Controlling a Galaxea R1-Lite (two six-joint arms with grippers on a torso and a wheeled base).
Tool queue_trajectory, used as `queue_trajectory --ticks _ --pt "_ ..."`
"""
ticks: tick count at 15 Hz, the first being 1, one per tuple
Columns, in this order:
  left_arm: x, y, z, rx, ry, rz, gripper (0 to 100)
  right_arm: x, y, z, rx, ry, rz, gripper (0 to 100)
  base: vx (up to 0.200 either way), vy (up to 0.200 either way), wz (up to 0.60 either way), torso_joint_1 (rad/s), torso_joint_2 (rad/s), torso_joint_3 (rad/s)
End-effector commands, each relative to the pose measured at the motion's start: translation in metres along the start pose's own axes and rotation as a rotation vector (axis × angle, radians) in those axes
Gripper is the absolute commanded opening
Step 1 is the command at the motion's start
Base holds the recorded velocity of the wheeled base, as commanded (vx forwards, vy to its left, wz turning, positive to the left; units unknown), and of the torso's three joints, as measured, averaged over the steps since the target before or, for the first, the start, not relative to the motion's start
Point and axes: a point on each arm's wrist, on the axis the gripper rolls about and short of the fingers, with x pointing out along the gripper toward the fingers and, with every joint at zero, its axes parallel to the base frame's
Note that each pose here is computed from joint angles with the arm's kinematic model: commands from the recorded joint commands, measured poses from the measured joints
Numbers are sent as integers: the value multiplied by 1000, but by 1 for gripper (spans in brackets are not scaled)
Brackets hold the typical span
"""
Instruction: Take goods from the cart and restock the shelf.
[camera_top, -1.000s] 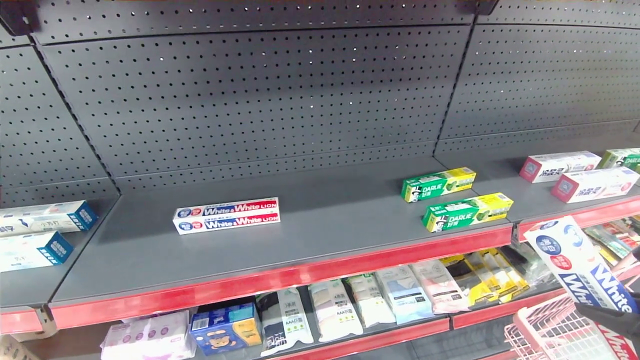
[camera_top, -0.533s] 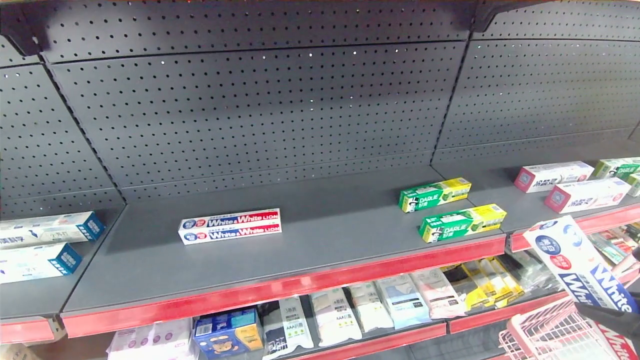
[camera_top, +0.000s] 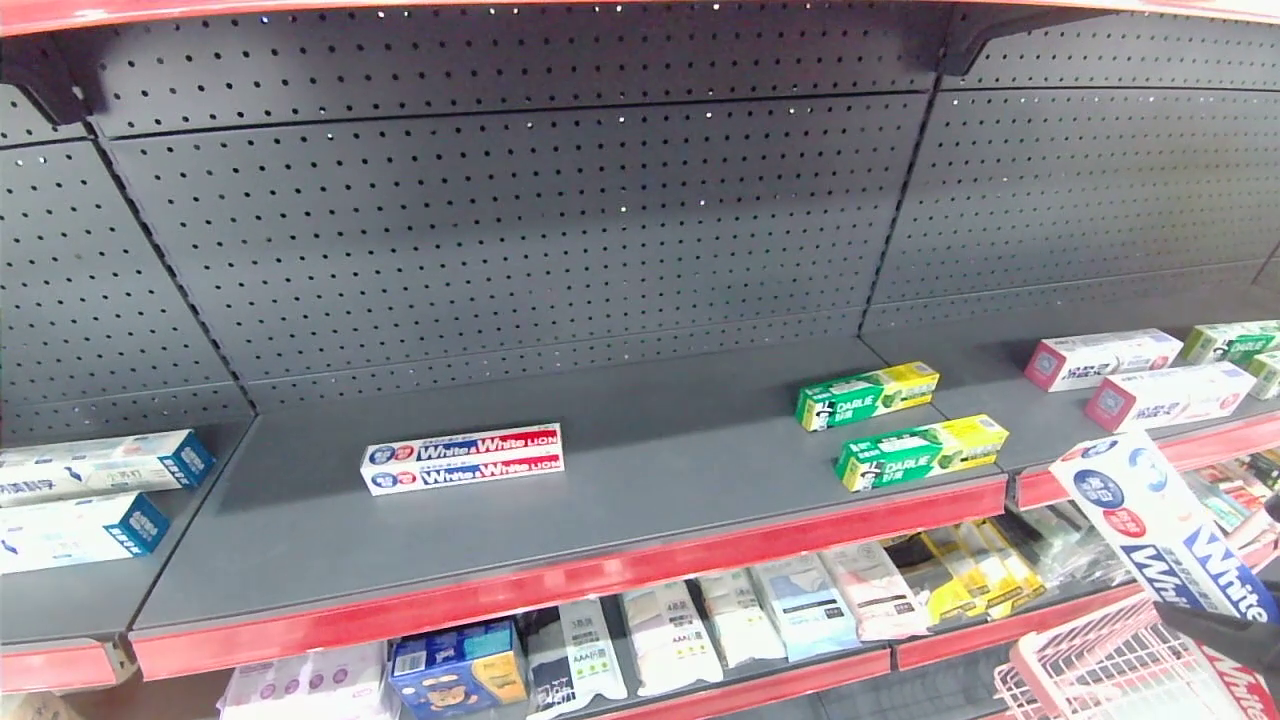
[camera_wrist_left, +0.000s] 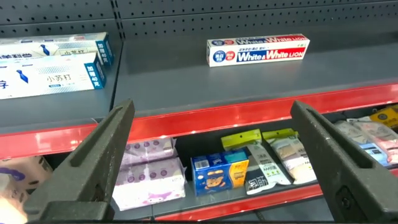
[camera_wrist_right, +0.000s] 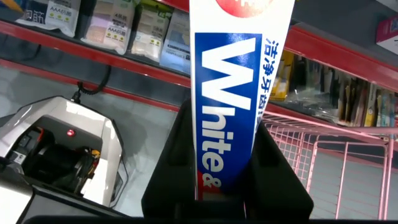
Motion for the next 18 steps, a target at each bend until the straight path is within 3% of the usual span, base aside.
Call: queue_trajectory --ticks 1,9,15,18 --pt "0 0 0 1 1 0 100 -1 0 0 -2 -4 -2 0 0 0 0 0 0 0" --pt "0 0 0 -1 1 0 100 -2 1 -2 -17 -9 -7 0 0 0 0 0 0 0" --pt "0 0 0 -1 1 0 100 -2 1 -3 -17 -3 -9 0 0 0 600 5 1 3" --pt "0 0 0 -1 1 0 100 -3 1 -3 -19 -6 -13 0 0 0 0 0 0 0"
